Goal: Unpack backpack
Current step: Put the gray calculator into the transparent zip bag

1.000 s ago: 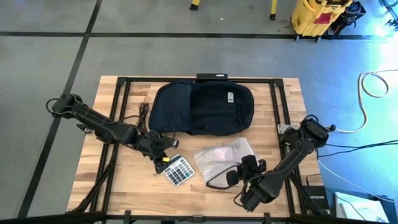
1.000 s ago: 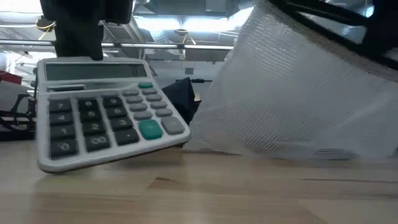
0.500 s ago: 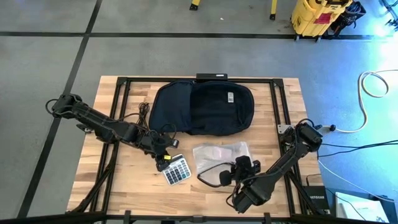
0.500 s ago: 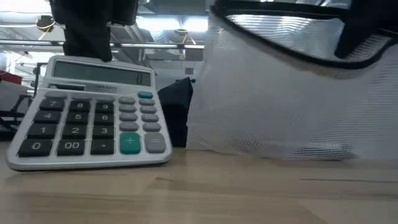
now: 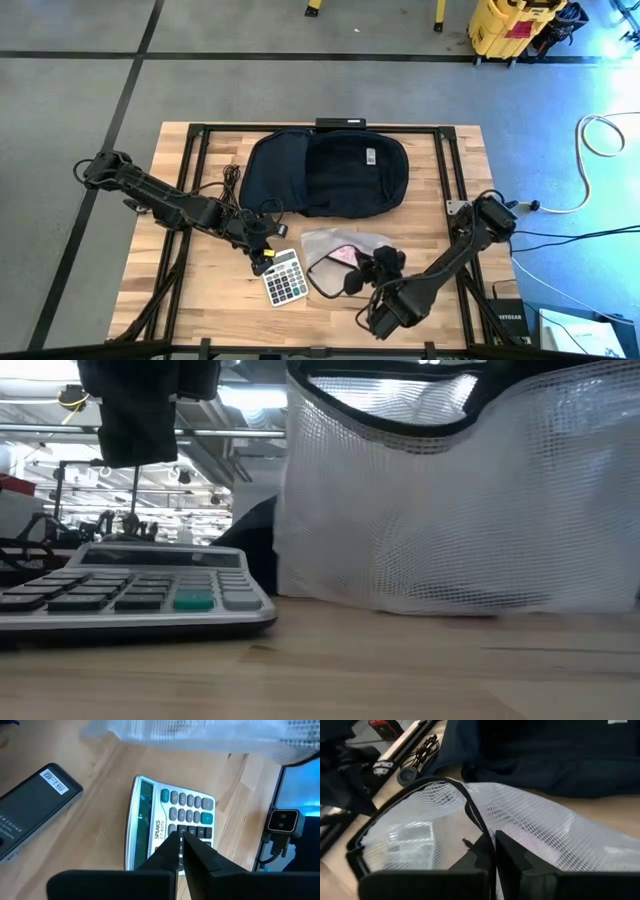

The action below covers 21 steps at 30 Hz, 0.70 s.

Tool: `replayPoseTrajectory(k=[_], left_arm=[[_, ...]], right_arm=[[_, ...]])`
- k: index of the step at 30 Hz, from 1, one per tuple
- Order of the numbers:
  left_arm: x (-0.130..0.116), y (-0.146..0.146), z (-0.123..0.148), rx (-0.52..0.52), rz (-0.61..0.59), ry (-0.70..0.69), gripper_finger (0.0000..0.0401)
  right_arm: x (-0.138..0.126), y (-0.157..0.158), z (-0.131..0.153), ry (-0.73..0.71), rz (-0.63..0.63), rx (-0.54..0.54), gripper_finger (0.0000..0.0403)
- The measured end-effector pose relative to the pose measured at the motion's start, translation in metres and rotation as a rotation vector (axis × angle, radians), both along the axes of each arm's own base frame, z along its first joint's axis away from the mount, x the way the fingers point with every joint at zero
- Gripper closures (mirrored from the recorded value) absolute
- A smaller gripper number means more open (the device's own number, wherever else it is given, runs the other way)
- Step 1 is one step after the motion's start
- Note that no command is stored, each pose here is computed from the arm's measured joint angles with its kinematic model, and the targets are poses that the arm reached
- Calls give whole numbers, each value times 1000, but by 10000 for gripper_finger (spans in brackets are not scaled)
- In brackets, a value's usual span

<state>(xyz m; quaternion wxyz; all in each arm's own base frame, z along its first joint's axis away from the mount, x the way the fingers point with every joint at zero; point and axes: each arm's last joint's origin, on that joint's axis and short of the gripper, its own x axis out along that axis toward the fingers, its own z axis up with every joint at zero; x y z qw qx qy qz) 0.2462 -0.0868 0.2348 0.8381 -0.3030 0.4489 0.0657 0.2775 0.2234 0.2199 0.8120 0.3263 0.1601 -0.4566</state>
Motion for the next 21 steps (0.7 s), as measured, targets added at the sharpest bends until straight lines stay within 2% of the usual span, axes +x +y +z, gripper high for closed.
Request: replayPoseTrajectory(k=[8, 16, 21], left_arm=[[1, -1, 1, 17, 14, -22, 398], [3, -28, 13, -15, 27, -210, 398], [-4, -47, 9, 27, 54, -226, 398]], right_arm=[[23, -5, 0, 62, 123, -44, 403], [23, -14, 10, 105, 140, -61, 403], [19, -17, 18, 123, 169, -80, 403]])
